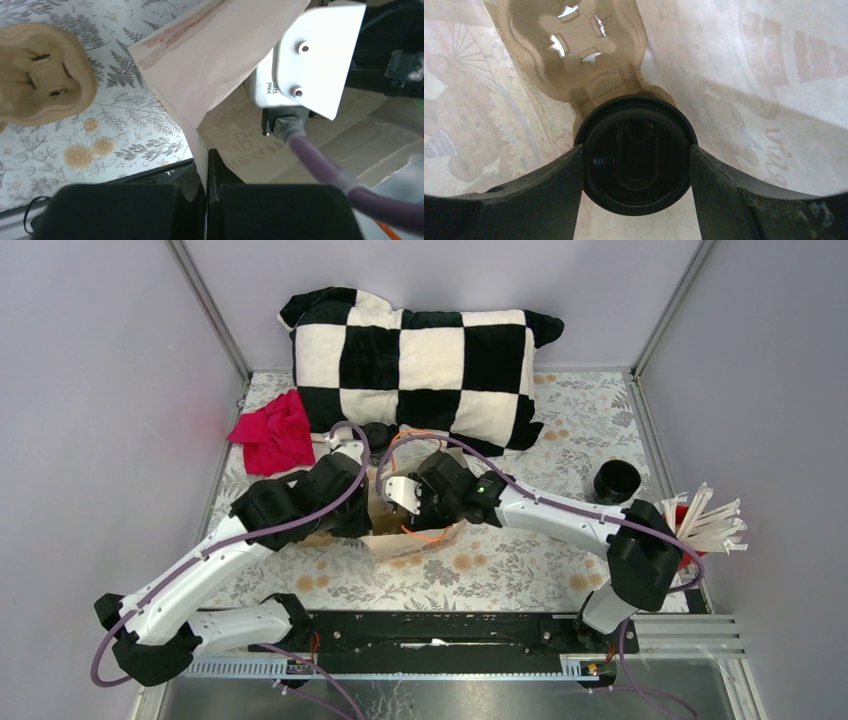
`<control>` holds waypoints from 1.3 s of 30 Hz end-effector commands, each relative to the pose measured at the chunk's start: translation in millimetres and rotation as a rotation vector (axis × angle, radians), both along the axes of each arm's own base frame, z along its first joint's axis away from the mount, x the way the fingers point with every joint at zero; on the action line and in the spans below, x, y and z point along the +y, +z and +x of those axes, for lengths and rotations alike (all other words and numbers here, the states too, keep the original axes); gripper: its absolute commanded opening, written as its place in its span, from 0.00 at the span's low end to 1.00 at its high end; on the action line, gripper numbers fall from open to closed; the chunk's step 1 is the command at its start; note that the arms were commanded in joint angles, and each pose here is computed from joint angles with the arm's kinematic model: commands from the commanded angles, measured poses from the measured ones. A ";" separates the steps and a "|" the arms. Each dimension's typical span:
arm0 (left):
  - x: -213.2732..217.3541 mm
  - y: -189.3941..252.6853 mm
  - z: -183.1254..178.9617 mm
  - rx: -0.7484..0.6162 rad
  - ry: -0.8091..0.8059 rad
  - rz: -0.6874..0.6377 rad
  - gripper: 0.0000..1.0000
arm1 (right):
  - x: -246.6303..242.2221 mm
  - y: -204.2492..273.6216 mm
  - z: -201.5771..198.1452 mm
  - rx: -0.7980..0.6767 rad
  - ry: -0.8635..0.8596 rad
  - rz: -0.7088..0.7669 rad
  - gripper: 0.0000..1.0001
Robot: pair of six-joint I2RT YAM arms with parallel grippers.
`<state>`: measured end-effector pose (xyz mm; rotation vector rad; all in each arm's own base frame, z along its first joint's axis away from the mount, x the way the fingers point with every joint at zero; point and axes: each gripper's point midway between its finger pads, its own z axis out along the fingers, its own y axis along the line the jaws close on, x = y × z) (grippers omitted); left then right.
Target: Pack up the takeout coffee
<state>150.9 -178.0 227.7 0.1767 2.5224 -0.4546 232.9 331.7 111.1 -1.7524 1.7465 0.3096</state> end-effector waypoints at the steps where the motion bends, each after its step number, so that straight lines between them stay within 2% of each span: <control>1: 14.2 29.0 20.5 -0.073 0.128 0.016 0.00 | -34.1 -54.6 -47.8 0.269 0.059 -0.221 0.46; 5: 20.9 29.1 27.3 -0.081 0.175 0.052 0.00 | -43.3 -70.0 -61.9 0.369 0.051 -0.290 0.45; 17: 37.6 21.2 34.1 -0.083 0.216 0.131 0.00 | -66.0 -127.3 -84.8 0.497 0.015 -0.402 0.44; 26: 41.5 22.4 41.3 -0.102 0.226 0.131 0.00 | -60.7 -122.2 -79.5 0.489 0.006 -0.400 0.45; 33: 37.7 22.3 44.2 -0.113 0.208 0.123 0.00 | -27.1 -57.1 -52.4 0.411 -0.046 -0.291 0.60; 39: 33.3 20.6 47.8 -0.111 0.190 0.133 0.00 | -11.8 -12.0 -46.8 0.375 -0.123 -0.183 0.84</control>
